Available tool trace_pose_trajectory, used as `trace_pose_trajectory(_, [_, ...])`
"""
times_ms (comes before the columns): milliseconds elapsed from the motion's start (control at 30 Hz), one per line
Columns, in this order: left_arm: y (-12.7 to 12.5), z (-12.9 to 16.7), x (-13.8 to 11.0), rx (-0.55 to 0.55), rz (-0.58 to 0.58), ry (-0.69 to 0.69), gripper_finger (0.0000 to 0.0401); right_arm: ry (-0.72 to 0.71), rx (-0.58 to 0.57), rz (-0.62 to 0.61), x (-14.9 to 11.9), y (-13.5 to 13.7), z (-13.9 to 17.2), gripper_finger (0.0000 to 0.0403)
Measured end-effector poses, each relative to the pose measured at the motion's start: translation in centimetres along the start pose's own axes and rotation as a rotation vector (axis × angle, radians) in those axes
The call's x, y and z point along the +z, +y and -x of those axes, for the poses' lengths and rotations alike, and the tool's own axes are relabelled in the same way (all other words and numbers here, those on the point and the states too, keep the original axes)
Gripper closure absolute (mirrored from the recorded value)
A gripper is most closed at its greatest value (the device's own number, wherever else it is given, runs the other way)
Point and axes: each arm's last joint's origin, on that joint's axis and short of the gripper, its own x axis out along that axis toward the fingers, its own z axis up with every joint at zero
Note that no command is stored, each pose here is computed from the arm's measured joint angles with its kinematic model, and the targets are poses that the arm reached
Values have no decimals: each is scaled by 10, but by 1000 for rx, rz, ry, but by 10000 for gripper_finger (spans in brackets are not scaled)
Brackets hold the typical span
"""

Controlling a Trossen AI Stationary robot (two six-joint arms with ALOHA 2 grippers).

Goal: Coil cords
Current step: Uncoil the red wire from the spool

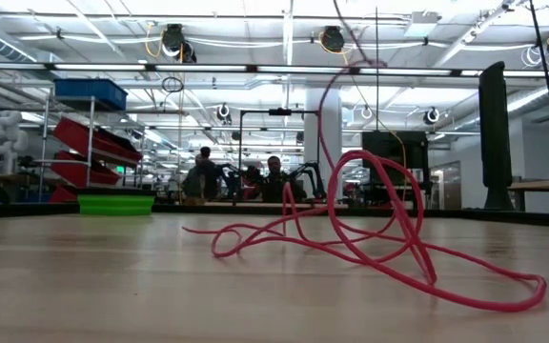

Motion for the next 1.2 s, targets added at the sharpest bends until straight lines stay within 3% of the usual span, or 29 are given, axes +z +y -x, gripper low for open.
trace_pose_trajectory(300, [1, 0, 1, -10, 25, -11, 397, 116, 106, -70, -13, 2, -45, 403])
trace_pose_trajectory(733, [1, 0, 1, -9, 29, -11, 397, 232, 53, 4, -49, 28, -100, 402])
trace_pose_trajectory(900, [1, 0, 2, -8, 33, -11, 397, 236, 68, 28, -52, 33, -99, 388])
trace_pose_trajectory(1200, [1, 0, 2, -3, 30, -7, 397, 170, 303, 73, -29, 27, -49, 351])
